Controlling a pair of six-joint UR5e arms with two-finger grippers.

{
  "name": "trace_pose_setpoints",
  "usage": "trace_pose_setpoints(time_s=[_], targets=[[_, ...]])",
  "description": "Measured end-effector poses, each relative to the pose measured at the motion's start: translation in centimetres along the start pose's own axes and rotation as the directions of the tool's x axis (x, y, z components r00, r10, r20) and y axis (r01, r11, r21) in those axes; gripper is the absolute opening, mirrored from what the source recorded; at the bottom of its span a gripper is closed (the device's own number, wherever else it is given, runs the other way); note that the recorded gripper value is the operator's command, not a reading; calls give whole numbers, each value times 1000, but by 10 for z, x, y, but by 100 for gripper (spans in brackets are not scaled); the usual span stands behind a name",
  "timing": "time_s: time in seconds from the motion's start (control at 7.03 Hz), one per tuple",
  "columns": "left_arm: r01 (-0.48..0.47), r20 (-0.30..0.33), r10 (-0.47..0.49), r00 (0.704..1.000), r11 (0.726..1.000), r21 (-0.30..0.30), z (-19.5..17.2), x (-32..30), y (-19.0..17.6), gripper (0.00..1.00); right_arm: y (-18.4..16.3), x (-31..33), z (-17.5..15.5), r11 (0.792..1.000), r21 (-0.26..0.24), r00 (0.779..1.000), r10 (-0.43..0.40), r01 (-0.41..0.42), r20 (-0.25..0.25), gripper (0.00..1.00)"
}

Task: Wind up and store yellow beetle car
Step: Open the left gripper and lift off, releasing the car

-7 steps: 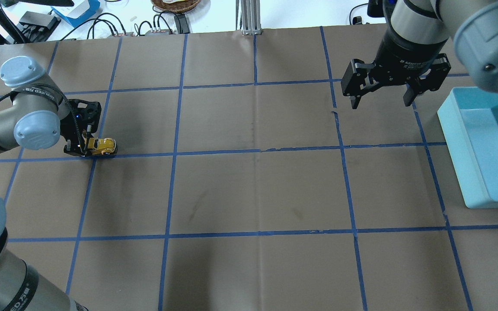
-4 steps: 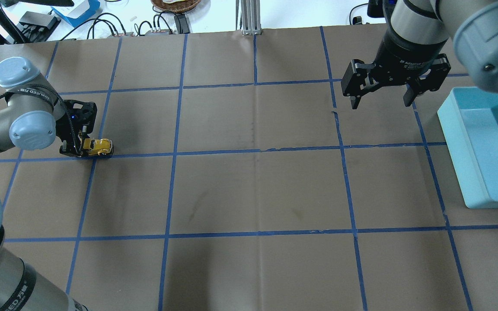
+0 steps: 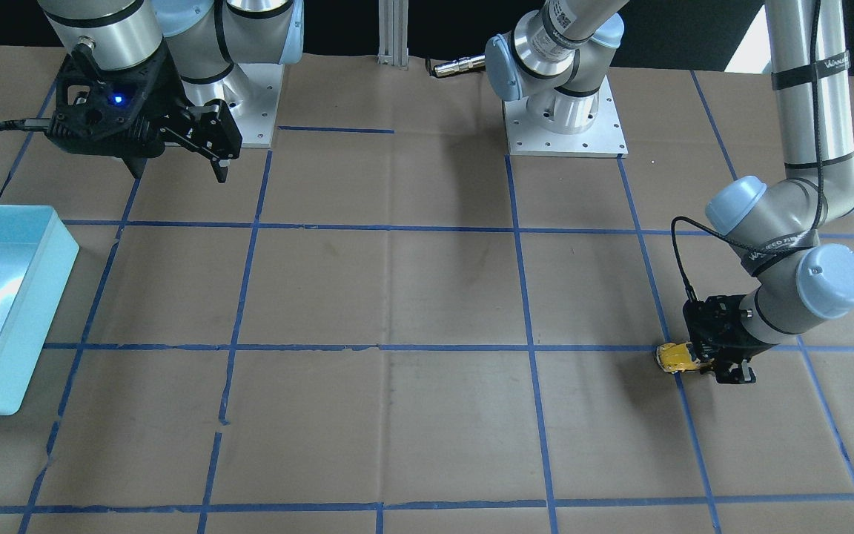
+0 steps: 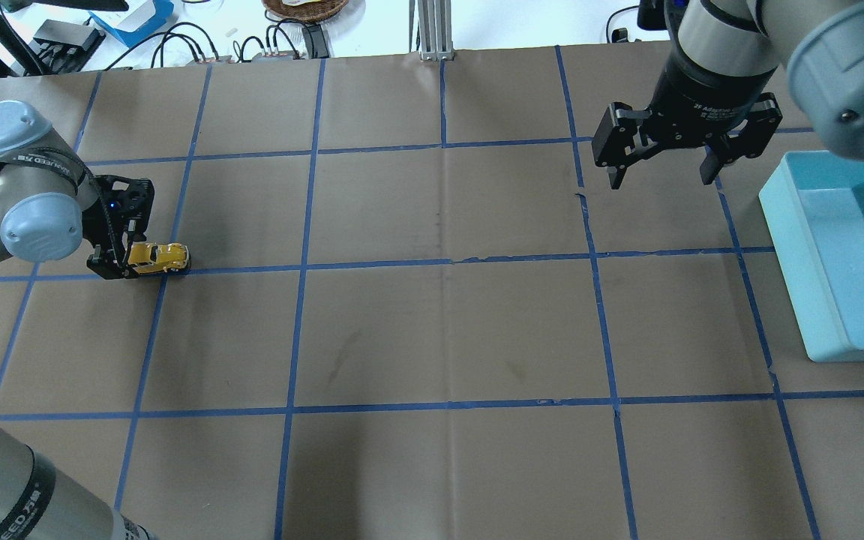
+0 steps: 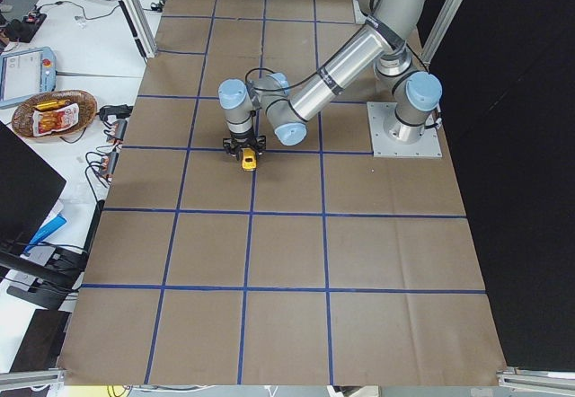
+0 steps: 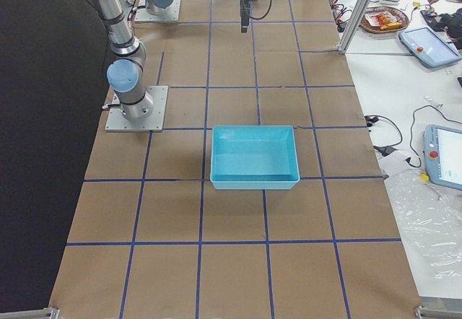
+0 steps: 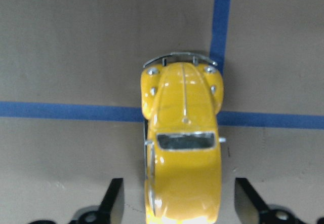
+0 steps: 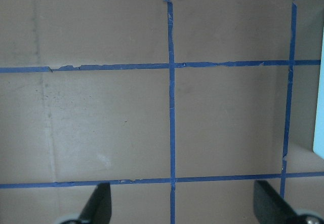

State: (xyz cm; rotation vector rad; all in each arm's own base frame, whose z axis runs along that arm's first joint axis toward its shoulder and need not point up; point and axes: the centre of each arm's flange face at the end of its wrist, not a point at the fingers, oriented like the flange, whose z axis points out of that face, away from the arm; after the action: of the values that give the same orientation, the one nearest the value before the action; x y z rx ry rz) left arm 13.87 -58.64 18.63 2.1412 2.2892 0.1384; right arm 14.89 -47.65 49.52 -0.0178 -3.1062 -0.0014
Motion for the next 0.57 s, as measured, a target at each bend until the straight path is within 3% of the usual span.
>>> trace_pose_setpoints(time_s=[0.28,0.57], targets=[[3,21,-3,1000,1000,-7,-13,-1,-1,100,0,0,0,1000,0,1000,0,0,0,99],[17,64,-18,998,1000,26,-31,-6,-5,99,0,0,0,1000,-1,1000,0,0,0,99]])
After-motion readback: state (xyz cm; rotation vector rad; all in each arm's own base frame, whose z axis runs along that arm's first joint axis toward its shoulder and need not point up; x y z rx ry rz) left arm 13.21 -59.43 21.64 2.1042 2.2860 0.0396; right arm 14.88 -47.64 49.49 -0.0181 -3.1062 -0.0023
